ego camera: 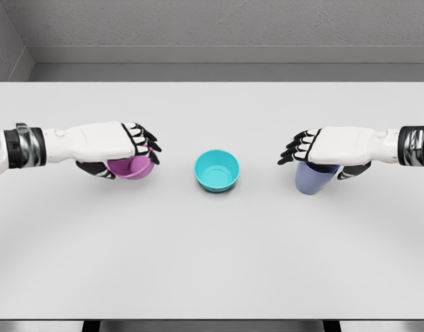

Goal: Stacking bowl and cup with both arms

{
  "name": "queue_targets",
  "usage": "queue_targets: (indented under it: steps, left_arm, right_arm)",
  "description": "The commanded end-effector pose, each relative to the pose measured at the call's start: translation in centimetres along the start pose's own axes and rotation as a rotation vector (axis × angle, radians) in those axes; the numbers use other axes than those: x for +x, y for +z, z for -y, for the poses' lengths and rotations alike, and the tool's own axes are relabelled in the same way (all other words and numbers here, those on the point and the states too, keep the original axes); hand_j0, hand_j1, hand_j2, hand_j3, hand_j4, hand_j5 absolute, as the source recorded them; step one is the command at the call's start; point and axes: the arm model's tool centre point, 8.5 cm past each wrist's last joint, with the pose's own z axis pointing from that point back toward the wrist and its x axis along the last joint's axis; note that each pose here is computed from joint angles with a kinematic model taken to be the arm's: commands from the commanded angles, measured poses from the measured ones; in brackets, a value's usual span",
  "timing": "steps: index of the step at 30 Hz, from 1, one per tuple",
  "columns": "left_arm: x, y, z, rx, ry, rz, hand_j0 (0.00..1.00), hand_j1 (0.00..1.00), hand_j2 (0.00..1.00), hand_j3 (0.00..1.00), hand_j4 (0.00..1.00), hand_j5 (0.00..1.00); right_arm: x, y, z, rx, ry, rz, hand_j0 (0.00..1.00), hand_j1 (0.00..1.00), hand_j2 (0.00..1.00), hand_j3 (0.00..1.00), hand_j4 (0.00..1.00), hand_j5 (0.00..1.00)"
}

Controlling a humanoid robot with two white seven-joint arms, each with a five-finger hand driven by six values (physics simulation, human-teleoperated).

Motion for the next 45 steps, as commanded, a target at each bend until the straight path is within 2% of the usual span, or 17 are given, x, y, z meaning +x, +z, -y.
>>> queue_targets:
  steps: [1, 16, 28, 31, 40, 45]
  left_arm:
    - [0.4, -0.7, 0.3, -0.001, 0.011, 0.019, 0.75, 0.75, 0.75, 0.75, 0.75, 0.75]
    - [1.5, -3.3, -3.1, 0.061, -0.042, 0.077, 0.73, 0.73, 0.73, 0.73, 0.73, 0.73]
    - [3.2, -6.3, -5.3, 0.102, -0.091, 0.134, 0.73, 0.73, 0.73, 0.73, 0.73, 0.73]
    - [3.8, -7.3, -5.8, 0.082, -0.114, 0.16, 0.73, 0.73, 0.73, 0.73, 0.73, 0.73]
    - [4.9, -8.9, -6.6, 0.102, -0.134, 0.189, 0.73, 0.73, 0.73, 0.73, 0.73, 0.73]
    - [5.3, -10.0, -6.5, 0.095, -0.14, 0.194, 0.73, 0.73, 0.73, 0.73, 0.73, 0.73]
  right_arm:
    - [0.0, 0.0, 0.0, -0.002, -0.003, -0.001, 1.0, 1.0, 1.0, 1.0, 1.0, 1.0]
    - [0.0, 0.0, -0.1, -0.002, -0.007, 0.001, 1.0, 1.0, 1.0, 1.0, 1.0, 1.0]
    - [0.0, 0.0, -0.1, -0.001, -0.006, 0.0, 1.0, 1.0, 1.0, 1.0, 1.0, 1.0]
    - [0.0, 0.1, 0.0, -0.002, -0.006, -0.001, 1.0, 1.0, 1.0, 1.0, 1.0, 1.0]
    - [0.0, 0.0, -0.1, -0.002, -0.007, 0.001, 1.0, 1.0, 1.0, 1.0, 1.0, 1.0]
    - [0.0, 0.0, -0.1, -0.002, -0.007, 0.001, 1.0, 1.0, 1.0, 1.0, 1.0, 1.0]
